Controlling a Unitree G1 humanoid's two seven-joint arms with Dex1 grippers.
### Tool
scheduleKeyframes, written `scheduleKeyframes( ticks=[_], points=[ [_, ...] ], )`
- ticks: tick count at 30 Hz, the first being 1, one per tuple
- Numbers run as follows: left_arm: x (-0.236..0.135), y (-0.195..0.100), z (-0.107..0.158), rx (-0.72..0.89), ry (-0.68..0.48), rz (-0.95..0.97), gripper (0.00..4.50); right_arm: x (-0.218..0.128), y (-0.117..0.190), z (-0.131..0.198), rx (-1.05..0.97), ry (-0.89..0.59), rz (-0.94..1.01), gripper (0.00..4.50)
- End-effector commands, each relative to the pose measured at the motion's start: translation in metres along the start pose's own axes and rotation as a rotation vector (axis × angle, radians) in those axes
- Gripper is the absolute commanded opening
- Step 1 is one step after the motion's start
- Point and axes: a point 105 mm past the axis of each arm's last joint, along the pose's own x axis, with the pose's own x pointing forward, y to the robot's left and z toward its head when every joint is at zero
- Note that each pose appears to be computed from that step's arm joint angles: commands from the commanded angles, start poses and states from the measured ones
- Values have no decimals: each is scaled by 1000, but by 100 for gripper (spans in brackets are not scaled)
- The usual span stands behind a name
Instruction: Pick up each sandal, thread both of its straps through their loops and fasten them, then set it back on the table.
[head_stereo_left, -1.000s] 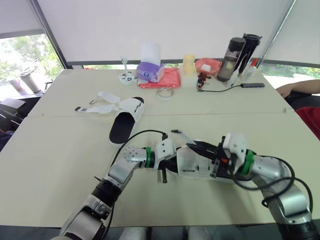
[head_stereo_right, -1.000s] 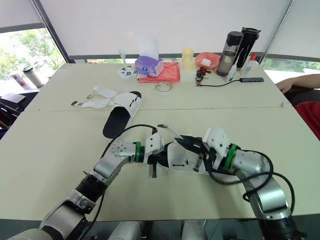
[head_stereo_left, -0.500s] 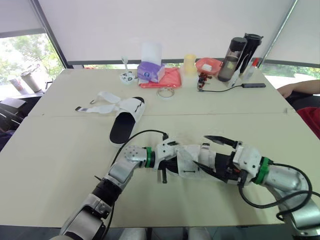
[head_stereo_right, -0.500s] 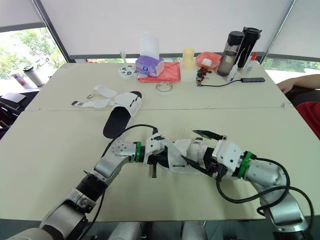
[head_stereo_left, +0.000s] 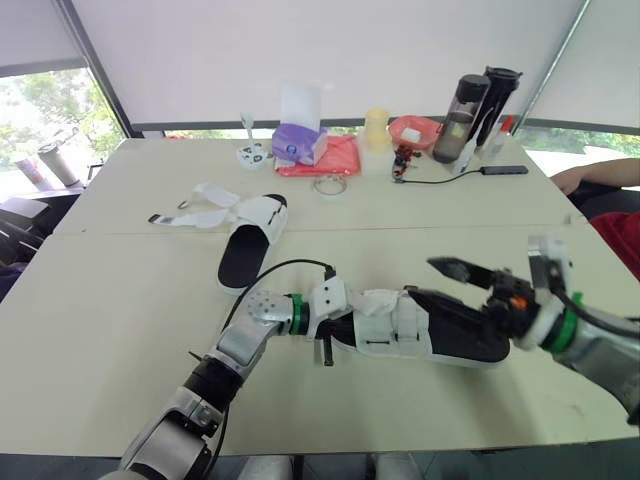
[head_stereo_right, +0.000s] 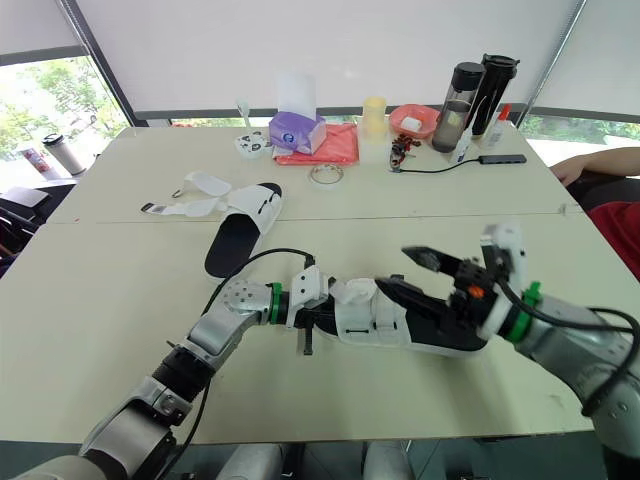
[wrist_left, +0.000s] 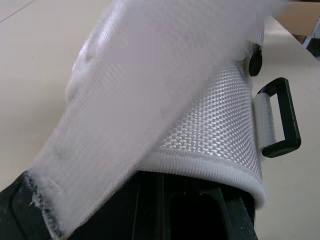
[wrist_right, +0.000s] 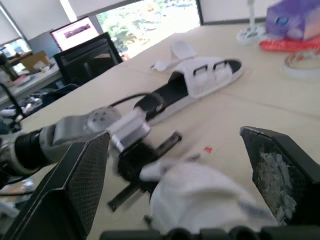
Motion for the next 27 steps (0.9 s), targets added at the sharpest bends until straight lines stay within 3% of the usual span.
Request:
scheduleKeyframes(
  ticks=[1, 11, 27],
  points=[
    [-2, -9, -43, -99, 146, -7, 0, 12, 3, -7, 13, 75, 47, 445],
    [1, -6, -43, -90, 144, 0, 0, 22, -9, -22, 35, 447, 168, 445],
    [-1, -6, -43, -117, 123, 39, 0, 35, 10, -34, 93, 572, 385, 445]
  ],
)
